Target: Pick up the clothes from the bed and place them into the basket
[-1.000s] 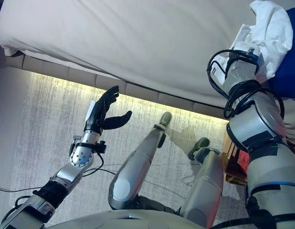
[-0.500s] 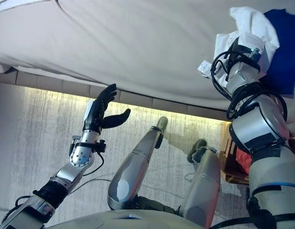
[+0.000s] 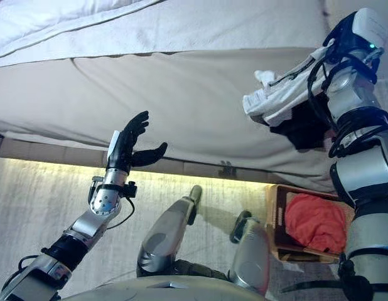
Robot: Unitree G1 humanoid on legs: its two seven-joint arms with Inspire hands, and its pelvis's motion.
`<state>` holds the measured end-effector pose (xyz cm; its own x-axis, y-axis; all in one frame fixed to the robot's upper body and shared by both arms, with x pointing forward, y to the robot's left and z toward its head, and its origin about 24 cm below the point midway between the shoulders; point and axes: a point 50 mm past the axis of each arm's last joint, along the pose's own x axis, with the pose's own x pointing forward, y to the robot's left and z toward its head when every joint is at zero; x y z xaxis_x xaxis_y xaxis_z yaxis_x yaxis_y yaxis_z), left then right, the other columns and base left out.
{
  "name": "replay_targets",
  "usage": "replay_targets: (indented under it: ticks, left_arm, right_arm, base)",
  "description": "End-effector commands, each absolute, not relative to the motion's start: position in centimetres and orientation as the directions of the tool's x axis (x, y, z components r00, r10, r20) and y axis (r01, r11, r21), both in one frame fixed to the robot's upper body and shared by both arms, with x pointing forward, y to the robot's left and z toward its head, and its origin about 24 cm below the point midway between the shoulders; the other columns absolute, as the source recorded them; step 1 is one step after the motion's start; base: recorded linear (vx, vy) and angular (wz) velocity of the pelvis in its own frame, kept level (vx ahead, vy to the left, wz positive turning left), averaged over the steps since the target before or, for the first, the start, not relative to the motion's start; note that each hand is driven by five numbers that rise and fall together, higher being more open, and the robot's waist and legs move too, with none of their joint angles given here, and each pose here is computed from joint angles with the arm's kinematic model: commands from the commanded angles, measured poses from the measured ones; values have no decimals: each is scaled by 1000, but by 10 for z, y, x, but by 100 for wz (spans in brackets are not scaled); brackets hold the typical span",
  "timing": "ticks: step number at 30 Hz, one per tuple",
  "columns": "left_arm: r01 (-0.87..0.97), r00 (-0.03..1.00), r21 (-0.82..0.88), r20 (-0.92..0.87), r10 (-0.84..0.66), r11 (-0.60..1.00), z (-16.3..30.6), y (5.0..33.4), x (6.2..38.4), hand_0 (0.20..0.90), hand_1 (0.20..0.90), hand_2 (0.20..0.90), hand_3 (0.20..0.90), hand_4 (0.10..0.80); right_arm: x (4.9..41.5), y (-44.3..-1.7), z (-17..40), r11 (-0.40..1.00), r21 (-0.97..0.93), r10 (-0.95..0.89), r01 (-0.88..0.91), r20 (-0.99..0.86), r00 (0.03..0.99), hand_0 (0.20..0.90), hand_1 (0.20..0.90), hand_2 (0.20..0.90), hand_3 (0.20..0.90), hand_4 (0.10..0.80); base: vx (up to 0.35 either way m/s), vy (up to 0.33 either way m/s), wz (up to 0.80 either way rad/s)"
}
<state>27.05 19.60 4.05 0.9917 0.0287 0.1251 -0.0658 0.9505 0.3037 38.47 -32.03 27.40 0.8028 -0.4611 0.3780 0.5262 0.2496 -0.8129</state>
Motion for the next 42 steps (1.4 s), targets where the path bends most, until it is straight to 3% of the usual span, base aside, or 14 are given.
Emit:
replay_targets:
  ticks: [1, 17, 26, 32, 42]
  left_arm:
    - [-87, 988, 289, 147, 46, 953, 38, 203, 264, 900, 900, 900, 900, 800]
    - [-32, 999, 261, -28, 41, 965, -3, 203, 253, 900, 900, 900, 900, 800]
    - [-5, 998, 287, -60, 24, 958, -12, 207, 251, 900, 900, 900, 900, 800]
    - [31, 998, 302, -65, -12, 953, -12, 204, 254, 900, 900, 900, 900, 800]
    - [66, 996, 293, -75, -46, 954, -12, 195, 264, 900, 900, 900, 900, 800]
  right_arm:
    - [361, -334, 338, 126, -715, -381, 687, 605, 699, 300, 300, 300, 200, 100]
    - [297, -363, 430, 2, -479, -393, 878, 807, 441, 300, 300, 300, 200, 100]
    - [267, -376, 457, 42, -378, -449, 925, 820, 356, 300, 300, 300, 200, 100]
    - [262, -389, 450, 40, -416, -504, 909, 777, 378, 300, 300, 300, 200, 100]
    - [289, -401, 387, 245, -635, -506, 732, 561, 655, 300, 300, 300, 200, 100]
  base:
    - [119, 3, -13]
    - [5, 8, -20]
    - [7, 22, -20]
    - [11, 22, -23]
    - [2, 4, -24]
